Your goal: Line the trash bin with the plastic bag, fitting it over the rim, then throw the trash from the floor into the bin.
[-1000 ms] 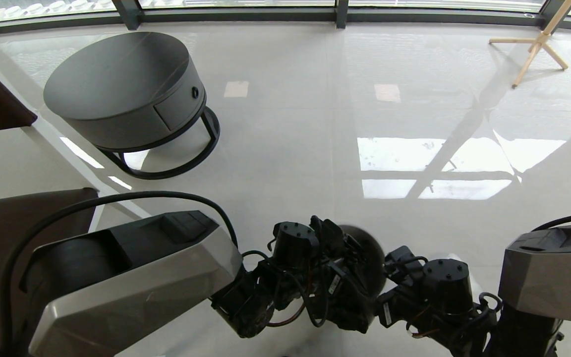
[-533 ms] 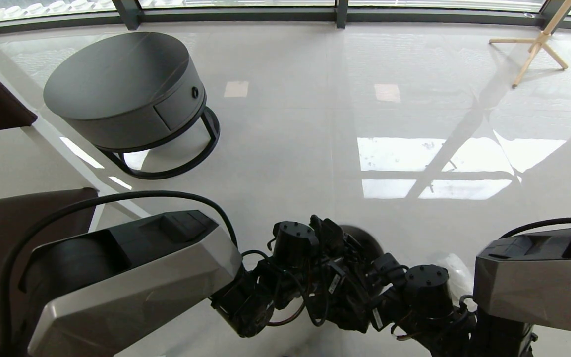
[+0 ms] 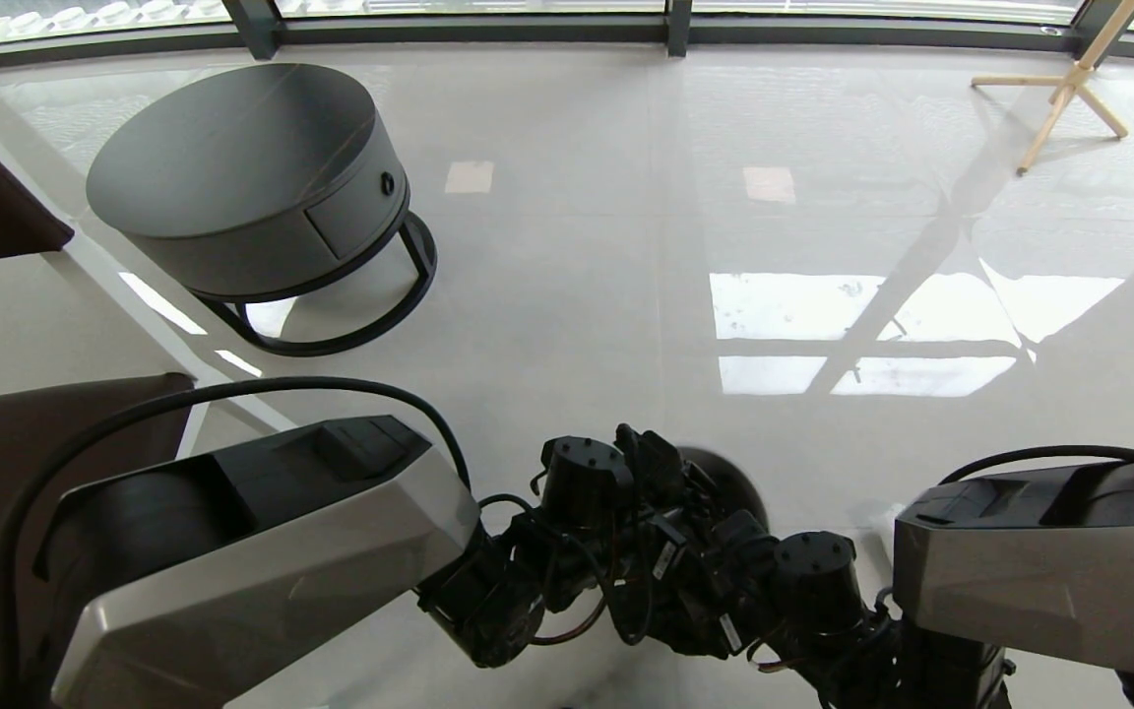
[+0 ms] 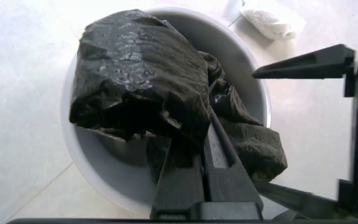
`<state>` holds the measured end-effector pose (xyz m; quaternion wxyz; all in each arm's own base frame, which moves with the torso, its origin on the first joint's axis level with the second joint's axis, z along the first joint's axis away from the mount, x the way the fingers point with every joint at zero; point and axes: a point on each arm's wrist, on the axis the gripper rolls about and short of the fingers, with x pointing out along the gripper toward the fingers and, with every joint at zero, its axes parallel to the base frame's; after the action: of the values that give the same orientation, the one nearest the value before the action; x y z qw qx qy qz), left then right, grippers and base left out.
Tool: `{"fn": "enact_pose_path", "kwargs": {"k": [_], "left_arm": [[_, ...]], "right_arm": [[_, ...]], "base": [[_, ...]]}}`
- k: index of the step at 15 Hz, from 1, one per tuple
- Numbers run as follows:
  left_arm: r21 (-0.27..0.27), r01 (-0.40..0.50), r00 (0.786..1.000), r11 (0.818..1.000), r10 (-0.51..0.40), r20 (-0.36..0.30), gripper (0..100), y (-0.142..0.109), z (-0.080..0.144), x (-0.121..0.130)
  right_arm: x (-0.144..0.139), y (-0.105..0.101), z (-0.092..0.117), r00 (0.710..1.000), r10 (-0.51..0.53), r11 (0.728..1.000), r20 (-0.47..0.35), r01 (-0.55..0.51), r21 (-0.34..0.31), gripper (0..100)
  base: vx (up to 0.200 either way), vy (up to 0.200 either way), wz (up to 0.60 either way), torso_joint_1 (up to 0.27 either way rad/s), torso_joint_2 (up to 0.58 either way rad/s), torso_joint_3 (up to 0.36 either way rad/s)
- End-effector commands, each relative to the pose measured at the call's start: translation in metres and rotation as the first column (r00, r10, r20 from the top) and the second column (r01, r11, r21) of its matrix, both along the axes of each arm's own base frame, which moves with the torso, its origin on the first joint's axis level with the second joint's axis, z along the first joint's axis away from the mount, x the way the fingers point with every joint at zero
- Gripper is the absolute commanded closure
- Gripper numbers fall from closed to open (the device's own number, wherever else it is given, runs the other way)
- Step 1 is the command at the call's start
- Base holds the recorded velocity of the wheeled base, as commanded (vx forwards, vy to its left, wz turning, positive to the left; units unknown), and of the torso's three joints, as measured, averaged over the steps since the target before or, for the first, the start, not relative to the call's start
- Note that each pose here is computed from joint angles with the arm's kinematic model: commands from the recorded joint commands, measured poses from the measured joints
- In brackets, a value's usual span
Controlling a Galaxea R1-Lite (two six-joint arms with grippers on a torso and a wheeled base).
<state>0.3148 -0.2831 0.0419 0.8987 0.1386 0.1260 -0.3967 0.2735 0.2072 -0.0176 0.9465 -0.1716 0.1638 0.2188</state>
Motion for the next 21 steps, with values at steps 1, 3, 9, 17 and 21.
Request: {"fn": "enact_pose_path", "kwargs": {"k": [1, 3, 9, 17, 21], "left_arm": [[-0.002, 0.000, 1.000, 1.000, 0.000, 0.003, 100, 0.000, 0.001, 0.000], [-0.001, 0.000, 1.000, 1.000, 0.000, 0.001, 100, 0.000, 0.001, 0.000], [0.114, 0.044, 0.999, 0.992, -0.047, 0.022, 100, 0.007, 0.007, -0.011], [0.165, 0.008, 0.998, 0.986, -0.018, 0.060, 0, 0.000, -0.003, -0.007], [0.159, 0.002, 0.998, 0.987, -0.013, 0.069, 0, 0.007, 0.008, -0.014]], "right_arm": [[0.004, 0.000, -0.007, 1.000, -0.007, 1.000, -0.007, 0.007, -0.006, 100], [0.011, -0.005, -0.009, 1.000, -0.031, 1.000, -0.005, 0.031, -0.004, 100], [0.015, -0.011, -0.007, 0.999, -0.050, 0.999, 0.009, 0.049, 0.012, 100], [0.015, -0.011, -0.007, 0.999, -0.051, 0.999, 0.011, 0.051, 0.013, 100], [0.018, -0.013, -0.005, 0.998, -0.060, 0.998, 0.025, 0.059, 0.027, 100]], "base": [[0.000, 0.000, 0.00, 0.000, 0.00, 0.000], [0.000, 0.000, 0.00, 0.000, 0.00, 0.000], [0.000, 0.000, 0.00, 0.000, 0.00, 0.000], [0.000, 0.000, 0.00, 0.000, 0.00, 0.000], [0.000, 0.000, 0.00, 0.000, 0.00, 0.000]]}}
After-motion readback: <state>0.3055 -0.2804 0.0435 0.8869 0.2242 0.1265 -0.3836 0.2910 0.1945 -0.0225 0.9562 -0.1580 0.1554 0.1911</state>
